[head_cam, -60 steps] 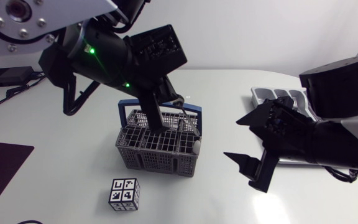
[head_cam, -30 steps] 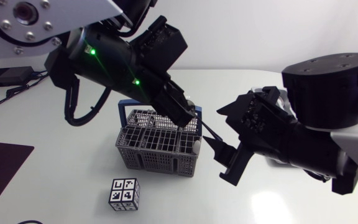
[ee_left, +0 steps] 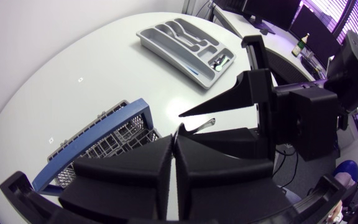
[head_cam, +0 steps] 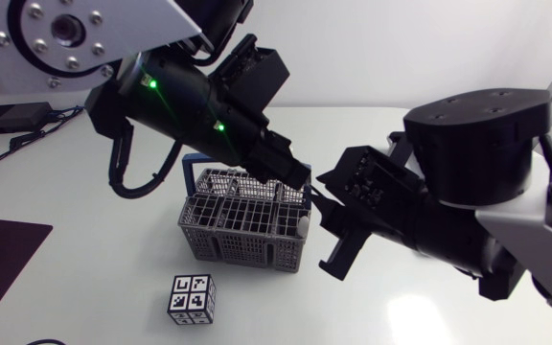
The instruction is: Transfer all utensils from the basket to the drawer tray.
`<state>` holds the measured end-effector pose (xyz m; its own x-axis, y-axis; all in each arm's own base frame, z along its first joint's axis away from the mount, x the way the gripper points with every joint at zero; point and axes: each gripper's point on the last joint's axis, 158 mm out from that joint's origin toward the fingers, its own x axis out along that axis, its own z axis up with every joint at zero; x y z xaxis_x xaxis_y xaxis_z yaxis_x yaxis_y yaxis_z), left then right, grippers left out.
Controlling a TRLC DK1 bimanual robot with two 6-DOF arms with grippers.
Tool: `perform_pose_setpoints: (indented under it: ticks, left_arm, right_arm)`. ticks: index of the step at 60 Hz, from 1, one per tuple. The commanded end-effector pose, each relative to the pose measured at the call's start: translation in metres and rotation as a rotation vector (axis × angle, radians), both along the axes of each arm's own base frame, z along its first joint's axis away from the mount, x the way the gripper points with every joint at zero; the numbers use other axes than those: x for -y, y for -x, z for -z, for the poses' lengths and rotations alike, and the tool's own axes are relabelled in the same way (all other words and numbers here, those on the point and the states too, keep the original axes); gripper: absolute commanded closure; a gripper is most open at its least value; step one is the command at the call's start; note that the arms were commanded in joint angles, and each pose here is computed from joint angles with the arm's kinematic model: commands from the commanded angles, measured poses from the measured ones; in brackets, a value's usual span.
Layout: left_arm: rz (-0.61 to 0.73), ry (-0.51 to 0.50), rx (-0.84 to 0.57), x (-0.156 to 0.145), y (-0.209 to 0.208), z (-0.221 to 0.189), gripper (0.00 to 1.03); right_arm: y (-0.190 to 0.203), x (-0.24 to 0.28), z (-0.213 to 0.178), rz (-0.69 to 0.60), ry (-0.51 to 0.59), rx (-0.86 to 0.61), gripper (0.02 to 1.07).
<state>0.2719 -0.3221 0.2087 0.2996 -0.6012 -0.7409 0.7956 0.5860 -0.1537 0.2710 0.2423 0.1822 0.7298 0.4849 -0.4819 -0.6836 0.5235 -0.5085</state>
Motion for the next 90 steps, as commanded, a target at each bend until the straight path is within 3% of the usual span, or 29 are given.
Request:
perform_pose_setpoints:
  ticks: [1,12,19,39,48,62,76,90]
  left_arm:
    - [-0.014,-0.002,-0.04,-0.001,0.001,0.006,1.0]
    - [-0.006,0.001,-0.046,0.0,0.004,0.006,1.0]
    - [-0.006,0.006,-0.046,0.0,0.004,0.005,0.99]
    - [-0.033,0.099,-0.017,-0.003,-0.007,-0.031,0.44]
    - [-0.071,0.156,0.033,-0.009,-0.021,-0.053,0.4]
    - [-0.065,0.108,0.026,-0.02,-0.023,-0.033,0.38]
    - [0.13,-0.052,0.029,-0.023,0.009,0.029,0.38]
    - [0.269,-0.124,0.04,-0.025,0.039,0.065,0.38]
  right_arm:
    - [-0.001,-0.001,0.01,0.007,0.02,-0.005,0.9]
    - [-0.002,-0.002,0.013,0.007,0.031,-0.011,1.01]
    - [-0.002,-0.001,0.015,0.007,0.037,-0.017,1.01]
    - [0.012,-0.002,0.029,-0.049,0.053,-0.084,1.01]
    - [0.015,0.013,0.038,-0.071,0.053,-0.139,1.01]
    - [0.016,0.066,0.033,-0.087,0.013,-0.227,1.01]
    - [0.008,0.129,0.043,-0.056,0.006,-0.298,1.01]
    - [0.008,0.188,0.073,-0.054,0.058,-0.392,1.01]
